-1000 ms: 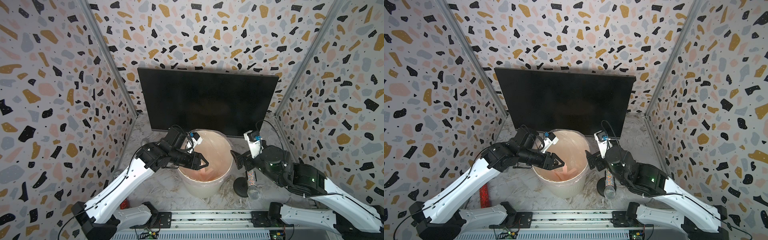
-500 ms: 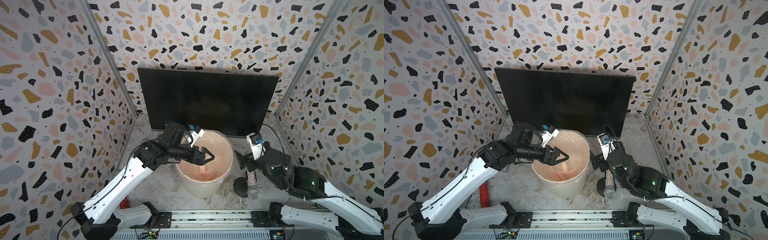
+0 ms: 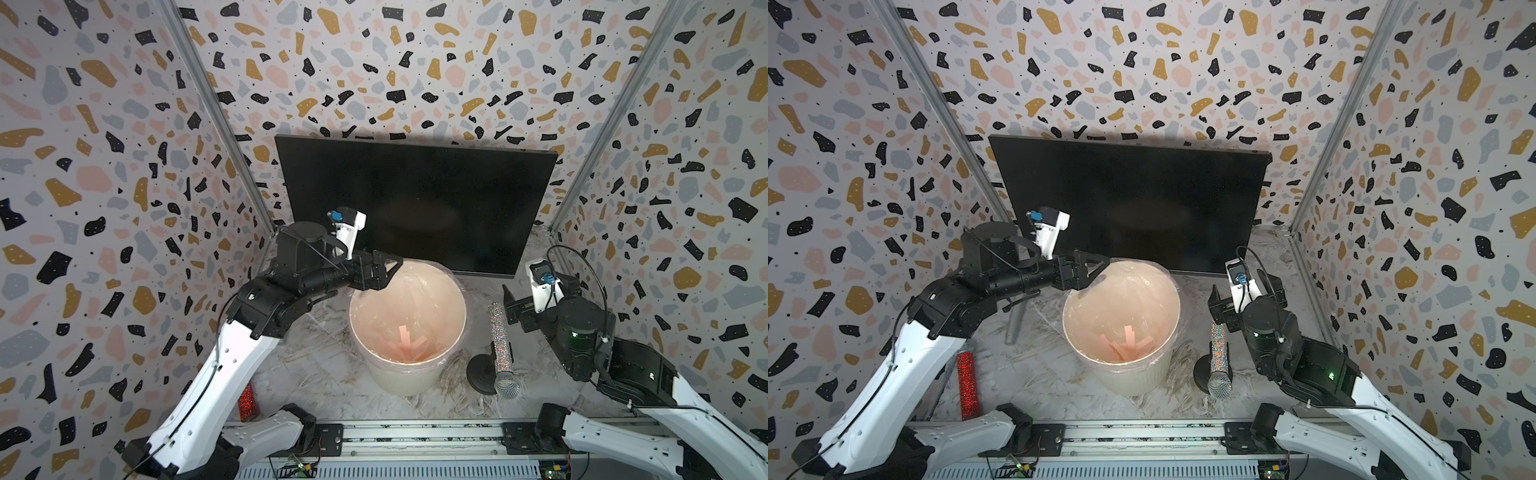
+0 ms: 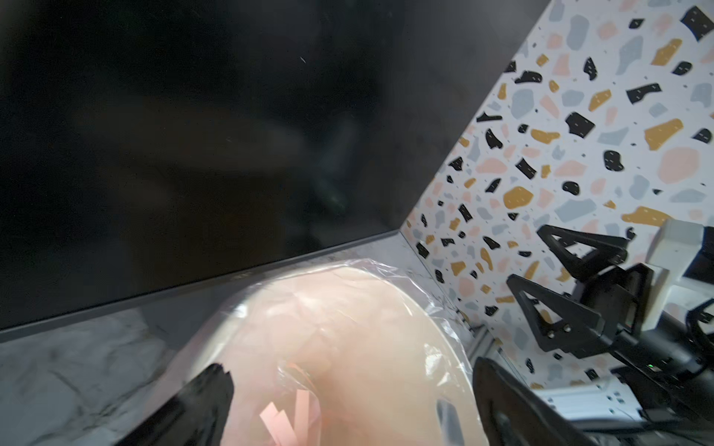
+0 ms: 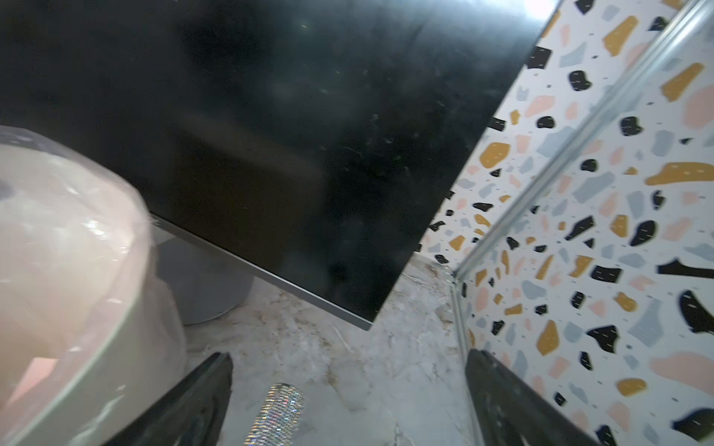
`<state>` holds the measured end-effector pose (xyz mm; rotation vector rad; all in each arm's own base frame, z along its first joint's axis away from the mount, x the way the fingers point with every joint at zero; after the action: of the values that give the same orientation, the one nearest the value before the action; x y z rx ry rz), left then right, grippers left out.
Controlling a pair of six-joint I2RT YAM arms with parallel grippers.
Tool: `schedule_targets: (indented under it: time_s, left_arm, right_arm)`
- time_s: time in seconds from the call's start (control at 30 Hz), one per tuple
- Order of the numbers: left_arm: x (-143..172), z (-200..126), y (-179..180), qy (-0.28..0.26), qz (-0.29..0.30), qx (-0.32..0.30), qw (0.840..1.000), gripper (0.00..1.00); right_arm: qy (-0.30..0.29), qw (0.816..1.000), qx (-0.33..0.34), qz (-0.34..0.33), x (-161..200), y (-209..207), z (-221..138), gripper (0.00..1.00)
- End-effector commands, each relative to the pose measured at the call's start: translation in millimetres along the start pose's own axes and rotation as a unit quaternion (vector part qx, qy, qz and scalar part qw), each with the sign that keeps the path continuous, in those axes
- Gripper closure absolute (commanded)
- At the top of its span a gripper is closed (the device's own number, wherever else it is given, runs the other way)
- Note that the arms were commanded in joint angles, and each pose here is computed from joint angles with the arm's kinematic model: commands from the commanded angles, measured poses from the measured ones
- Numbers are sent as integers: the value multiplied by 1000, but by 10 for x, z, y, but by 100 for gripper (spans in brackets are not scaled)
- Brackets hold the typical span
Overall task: Remove the sticky note from the monitor
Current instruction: Reset both arms
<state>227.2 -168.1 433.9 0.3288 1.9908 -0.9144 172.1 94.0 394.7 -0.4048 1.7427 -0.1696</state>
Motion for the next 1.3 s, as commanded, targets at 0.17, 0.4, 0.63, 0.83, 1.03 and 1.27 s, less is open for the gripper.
schedule_targets:
  time_s: [0.17, 0.4, 0.63, 0.83, 1.03, 1.27]
  left_arm:
    - [-146, -442, 581, -124, 37, -184, 974, 1]
    - [55, -717, 1222, -156, 15, -349, 924, 1]
    - [370, -770, 1811, -140, -6, -476, 868, 1]
    - [782, -662, 2311, -129, -14, -540, 832, 1]
    - [1225, -400, 2639, -175, -10, -520, 836, 1]
    - [1545, -145, 2916, -143, 27, -523, 840, 1]
  right_arm:
    - [59, 985, 161, 19, 345, -549, 165, 0]
    - [105, 951, 271, 108, 849, -872, 407, 0]
    - [139, 911, 358, 149, 1438, -1008, 645, 0]
    - [119, 893, 400, 167, 1882, -988, 824, 0]
    - [108, 915, 360, 150, 2245, -771, 1173, 0]
    - [108, 922, 350, 124, 2639, -601, 1444, 0]
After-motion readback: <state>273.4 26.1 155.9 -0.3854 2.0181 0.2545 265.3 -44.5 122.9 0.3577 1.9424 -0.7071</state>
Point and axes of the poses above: each gripper's point midway between its finger pads, its own z axis out along the fingers, its own y axis along the line the jaws close on, x = y × z, the point moved 5 cm from there along -z, back along the fingers, and after that the axes turned 1 degree about -z, right-handed, at the moved point
